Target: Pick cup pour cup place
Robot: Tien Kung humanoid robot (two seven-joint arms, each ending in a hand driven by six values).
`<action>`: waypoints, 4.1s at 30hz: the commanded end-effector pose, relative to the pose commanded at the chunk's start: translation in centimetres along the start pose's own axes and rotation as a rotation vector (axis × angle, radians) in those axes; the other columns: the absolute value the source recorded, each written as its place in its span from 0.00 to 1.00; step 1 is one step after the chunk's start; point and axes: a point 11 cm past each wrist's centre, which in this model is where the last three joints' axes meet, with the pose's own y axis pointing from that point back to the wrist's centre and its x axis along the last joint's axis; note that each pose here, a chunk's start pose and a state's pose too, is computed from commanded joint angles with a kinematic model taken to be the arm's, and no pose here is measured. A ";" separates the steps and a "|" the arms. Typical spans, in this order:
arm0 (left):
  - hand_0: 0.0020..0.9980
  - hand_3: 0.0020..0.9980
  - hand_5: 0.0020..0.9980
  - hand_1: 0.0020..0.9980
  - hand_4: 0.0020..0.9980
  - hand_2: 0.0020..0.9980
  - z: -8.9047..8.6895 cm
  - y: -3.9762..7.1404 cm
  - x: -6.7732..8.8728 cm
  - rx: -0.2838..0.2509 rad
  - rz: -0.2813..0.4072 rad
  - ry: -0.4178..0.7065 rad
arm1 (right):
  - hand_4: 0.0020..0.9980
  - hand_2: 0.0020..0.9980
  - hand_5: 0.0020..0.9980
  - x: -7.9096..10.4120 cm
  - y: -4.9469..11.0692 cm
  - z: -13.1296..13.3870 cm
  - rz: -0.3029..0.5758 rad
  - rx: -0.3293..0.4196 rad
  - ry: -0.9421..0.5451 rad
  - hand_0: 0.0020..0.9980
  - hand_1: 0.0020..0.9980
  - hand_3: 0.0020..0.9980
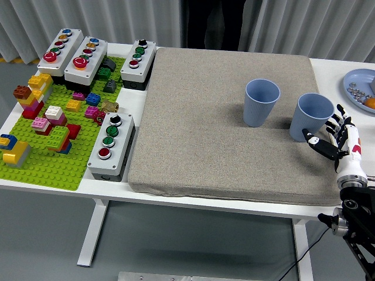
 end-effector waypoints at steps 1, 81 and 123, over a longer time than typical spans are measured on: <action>0.76 0.76 0.97 0.80 0.51 0.85 0.0 0.0 0.0 0.000 0.000 0.000 | 0.88 0.86 0.18 0.0 0.0 0.0 0.000 0.000 0.000 0.84 0.79 0.94; 0.76 0.75 0.96 0.80 0.51 0.85 0.3 0.0 0.0 -0.004 0.001 -0.007 | 0.87 0.76 0.18 -1.5 -1.1 -0.9 -0.016 0.015 -0.009 0.84 0.77 0.84; 0.76 0.75 0.96 0.80 0.51 0.85 0.1 0.0 0.4 -0.001 0.007 0.000 | 0.84 0.62 0.16 -0.7 -2.2 -3.5 -0.029 0.094 0.057 0.78 0.71 0.69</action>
